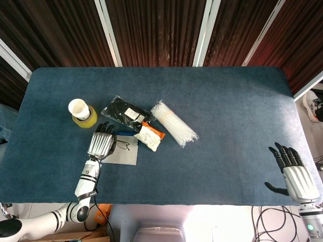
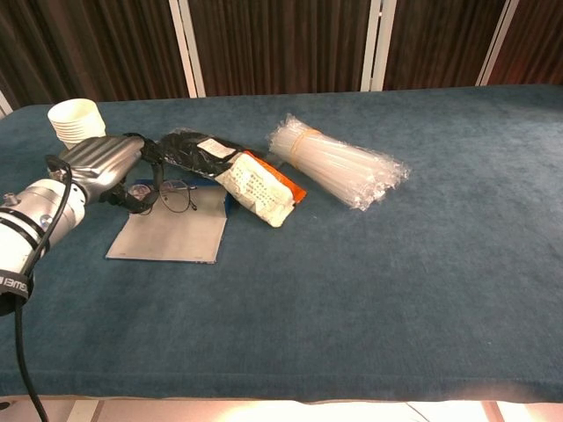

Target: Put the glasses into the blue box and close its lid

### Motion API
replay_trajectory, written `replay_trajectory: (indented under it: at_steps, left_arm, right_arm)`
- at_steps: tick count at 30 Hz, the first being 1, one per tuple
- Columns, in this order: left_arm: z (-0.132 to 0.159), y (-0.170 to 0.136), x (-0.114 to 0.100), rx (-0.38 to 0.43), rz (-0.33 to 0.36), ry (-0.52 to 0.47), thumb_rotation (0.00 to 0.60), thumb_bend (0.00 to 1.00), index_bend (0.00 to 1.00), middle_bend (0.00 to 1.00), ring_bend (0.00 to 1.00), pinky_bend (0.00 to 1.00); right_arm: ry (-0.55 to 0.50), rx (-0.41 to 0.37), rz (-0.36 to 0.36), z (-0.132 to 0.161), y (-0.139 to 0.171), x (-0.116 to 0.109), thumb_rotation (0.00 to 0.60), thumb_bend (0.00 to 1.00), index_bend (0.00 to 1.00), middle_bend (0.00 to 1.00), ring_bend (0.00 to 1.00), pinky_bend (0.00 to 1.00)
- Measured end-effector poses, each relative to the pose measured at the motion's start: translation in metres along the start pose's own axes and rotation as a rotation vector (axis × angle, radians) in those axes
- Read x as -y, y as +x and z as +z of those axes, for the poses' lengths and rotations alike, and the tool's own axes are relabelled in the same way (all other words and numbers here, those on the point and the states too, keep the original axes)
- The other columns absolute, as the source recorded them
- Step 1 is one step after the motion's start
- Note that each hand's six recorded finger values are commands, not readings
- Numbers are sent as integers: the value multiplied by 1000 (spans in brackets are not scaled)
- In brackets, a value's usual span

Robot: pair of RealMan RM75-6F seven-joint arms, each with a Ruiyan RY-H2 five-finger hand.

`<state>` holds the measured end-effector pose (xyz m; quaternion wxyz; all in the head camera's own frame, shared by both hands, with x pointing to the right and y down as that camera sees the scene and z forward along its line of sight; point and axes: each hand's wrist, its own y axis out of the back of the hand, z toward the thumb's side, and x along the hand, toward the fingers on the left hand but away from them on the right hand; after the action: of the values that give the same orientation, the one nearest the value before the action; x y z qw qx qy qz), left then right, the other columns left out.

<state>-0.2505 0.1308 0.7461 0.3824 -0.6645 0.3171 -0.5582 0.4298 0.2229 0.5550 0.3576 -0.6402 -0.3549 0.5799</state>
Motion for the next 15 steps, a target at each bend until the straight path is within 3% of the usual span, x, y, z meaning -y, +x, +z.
replay_trajectory:
  at_steps: [15]
  left_arm:
    - [-11,18,17,-59,-23,47,600,505,730,251,128,162]
  right_arm:
    - [-4,0,6,-1,1,-1,600,272,0,0,0,0]
